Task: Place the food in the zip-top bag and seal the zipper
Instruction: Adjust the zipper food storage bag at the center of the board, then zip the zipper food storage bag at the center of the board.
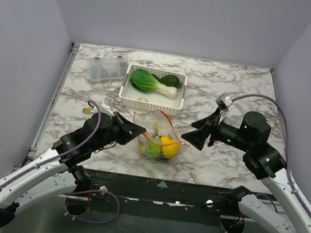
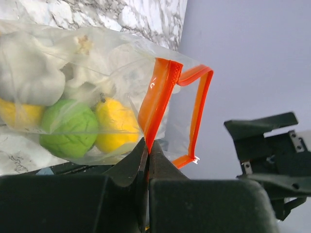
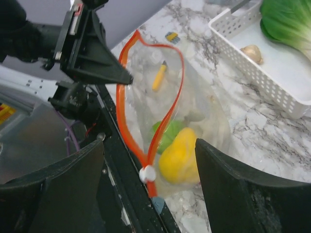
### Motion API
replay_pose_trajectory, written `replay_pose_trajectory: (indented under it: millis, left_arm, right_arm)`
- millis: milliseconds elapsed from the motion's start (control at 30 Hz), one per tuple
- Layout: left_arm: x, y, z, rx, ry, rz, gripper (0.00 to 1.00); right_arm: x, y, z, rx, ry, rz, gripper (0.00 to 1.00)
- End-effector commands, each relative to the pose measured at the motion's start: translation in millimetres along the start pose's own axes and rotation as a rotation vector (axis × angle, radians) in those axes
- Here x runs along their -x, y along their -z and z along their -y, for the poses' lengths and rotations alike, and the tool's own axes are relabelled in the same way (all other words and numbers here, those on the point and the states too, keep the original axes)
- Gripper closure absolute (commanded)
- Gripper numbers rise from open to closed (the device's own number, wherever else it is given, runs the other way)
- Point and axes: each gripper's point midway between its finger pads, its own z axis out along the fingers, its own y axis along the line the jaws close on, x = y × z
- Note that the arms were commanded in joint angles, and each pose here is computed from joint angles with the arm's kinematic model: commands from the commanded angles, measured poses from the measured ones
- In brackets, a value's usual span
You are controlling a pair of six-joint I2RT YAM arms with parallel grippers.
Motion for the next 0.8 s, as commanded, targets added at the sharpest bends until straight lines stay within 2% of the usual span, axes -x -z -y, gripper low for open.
replay_pose_trajectory:
  millis: [0, 233, 400, 600, 767]
  left_arm:
    - [18.4, 7.1, 3.7, 0.004, 0.091, 0.1, 1.0]
    - [28.6, 9.4, 8.4, 0.008, 0.09, 0.151, 1.0]
    - [30.9, 9.0, 5.7, 0.019, 0.099, 0.165, 1.0]
    - [32.6, 10.7, 9.0, 0.014, 0.093, 0.172, 1.0]
    - [32.1, 11.6, 6.1, 0.017, 0.095, 0.171, 1.0]
  right_arm:
    - [-41.9, 4.6, -12.7, 0.074, 0.081, -0.128, 0.21]
    - [-69.9, -2.6, -6.8, 0.029, 0.208, -0.201, 0.25]
    - [-66.0, -7.8, -11.4, 0.078, 0.258, -0.109, 0.33]
    - [-56.1, -11.2, 9.6, -0.037, 0.29, -0.066, 0.45]
    - [-52.2, -16.7, 6.1, -0.013, 0.273, -0.009, 0.56]
